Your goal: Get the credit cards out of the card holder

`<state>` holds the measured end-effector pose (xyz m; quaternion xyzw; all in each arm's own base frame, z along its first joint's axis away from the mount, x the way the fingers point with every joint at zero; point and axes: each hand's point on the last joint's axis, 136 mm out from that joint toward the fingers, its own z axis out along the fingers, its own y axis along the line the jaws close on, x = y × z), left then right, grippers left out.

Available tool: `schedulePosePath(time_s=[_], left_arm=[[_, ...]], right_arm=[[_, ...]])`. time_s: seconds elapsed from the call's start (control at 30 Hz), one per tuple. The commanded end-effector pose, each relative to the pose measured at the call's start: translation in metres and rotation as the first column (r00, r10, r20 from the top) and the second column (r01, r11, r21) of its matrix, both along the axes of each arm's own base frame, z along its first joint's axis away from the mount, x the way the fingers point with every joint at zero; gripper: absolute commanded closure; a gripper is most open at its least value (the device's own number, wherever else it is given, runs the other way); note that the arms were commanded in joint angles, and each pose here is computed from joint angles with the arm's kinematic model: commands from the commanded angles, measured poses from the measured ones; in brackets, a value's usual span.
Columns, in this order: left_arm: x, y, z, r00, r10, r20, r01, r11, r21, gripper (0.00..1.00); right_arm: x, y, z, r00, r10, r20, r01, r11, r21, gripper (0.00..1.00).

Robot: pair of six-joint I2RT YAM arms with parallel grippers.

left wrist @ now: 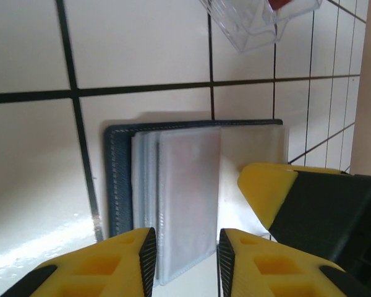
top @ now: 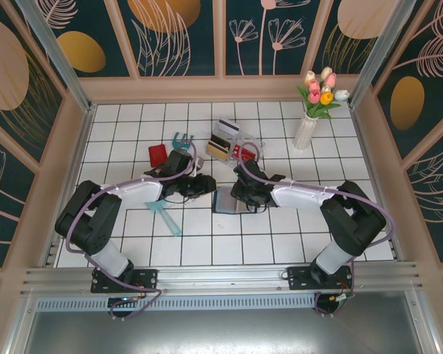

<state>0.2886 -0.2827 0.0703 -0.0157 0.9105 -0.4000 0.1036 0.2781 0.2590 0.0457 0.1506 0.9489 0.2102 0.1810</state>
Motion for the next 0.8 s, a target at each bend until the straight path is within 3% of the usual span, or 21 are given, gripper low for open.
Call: schedulePosePath(time_s=[0.0,0.27,0.47,0.77], left_arm=[[-0.007,-0.013,0.001,0.999,-0.034,-0.015,0.034,0.999,0.001,0.65],[-0.011,-0.026,-0.011,0.997,-0.049,-0.053,0.050,0.999,0.016,0.65],[-0.017,-0.027,-0.033,0.995,-0.065,-0.082,0.071,0.995,0.069,0.74],[-0.016,-0.025,-0.043,0.994,-0.052,-0.095,0.061,0.994,0.094,0.73]], right_arm=[[-0.001,-0.003,-0.006,1.000,0.013,-0.004,-0.013,1.000,-0.004,0.68],[-0.005,-0.012,-0.018,0.999,-0.026,-0.038,0.026,1.000,-0.010,0.68],[-0.008,-0.013,-0.022,0.998,-0.023,-0.064,0.023,1.000,0.005,0.69],[-0.008,-0.012,-0.026,0.997,-0.008,-0.074,0.009,1.000,0.002,0.70]])
